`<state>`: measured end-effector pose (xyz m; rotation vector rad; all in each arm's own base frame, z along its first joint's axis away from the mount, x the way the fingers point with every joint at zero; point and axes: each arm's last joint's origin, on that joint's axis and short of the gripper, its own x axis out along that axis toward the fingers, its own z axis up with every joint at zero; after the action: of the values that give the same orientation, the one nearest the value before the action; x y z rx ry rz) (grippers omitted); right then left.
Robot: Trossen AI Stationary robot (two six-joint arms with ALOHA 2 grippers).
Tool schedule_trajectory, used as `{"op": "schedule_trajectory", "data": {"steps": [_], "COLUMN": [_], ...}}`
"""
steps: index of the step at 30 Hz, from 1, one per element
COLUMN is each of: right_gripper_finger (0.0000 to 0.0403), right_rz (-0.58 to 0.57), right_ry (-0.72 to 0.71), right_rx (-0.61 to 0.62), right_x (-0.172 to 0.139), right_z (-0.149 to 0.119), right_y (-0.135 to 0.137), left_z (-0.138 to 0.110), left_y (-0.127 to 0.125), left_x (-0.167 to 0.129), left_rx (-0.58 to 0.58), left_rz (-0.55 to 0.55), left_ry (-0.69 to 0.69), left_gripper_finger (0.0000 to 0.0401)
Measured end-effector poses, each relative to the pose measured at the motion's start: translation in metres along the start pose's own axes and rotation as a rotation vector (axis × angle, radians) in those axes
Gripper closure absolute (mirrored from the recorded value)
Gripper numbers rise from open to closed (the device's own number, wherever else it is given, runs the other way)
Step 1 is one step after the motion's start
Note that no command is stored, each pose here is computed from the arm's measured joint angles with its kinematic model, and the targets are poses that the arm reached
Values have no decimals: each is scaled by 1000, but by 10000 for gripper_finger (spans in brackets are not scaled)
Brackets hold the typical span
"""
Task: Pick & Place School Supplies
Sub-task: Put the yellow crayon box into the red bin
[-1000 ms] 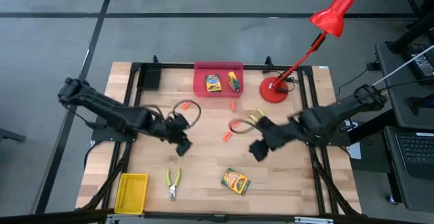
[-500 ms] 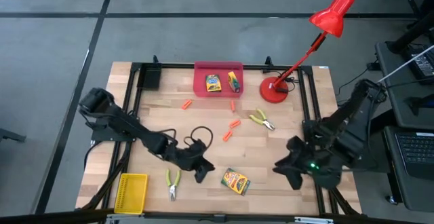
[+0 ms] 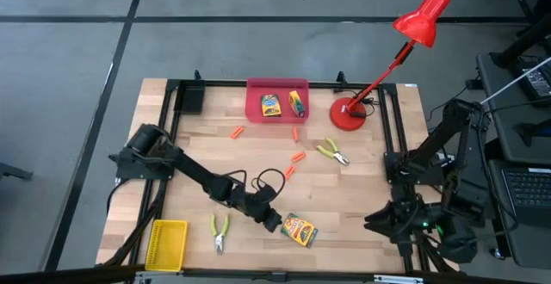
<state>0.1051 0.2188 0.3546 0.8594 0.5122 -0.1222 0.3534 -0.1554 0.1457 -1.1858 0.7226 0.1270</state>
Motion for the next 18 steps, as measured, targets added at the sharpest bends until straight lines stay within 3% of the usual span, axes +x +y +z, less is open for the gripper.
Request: {"op": "schedule_trajectory", "data": {"steps": [5, 18], "right_gripper_finger": [282, 282], "right_rz": [14, 18], "right_ry": [-5, -52], "right_rx": [8, -13], "right_x": [-3, -3], "right_z": [-6, -6], "right_y": [0, 1], "left_z": [11, 23], "left_y": [12, 8], "left_x": [9, 10], "left_rx": [-62, -43], "left_rz": [32, -16], "left_ry": [-6, 53], "left_gripper_finger": [399, 399]}}
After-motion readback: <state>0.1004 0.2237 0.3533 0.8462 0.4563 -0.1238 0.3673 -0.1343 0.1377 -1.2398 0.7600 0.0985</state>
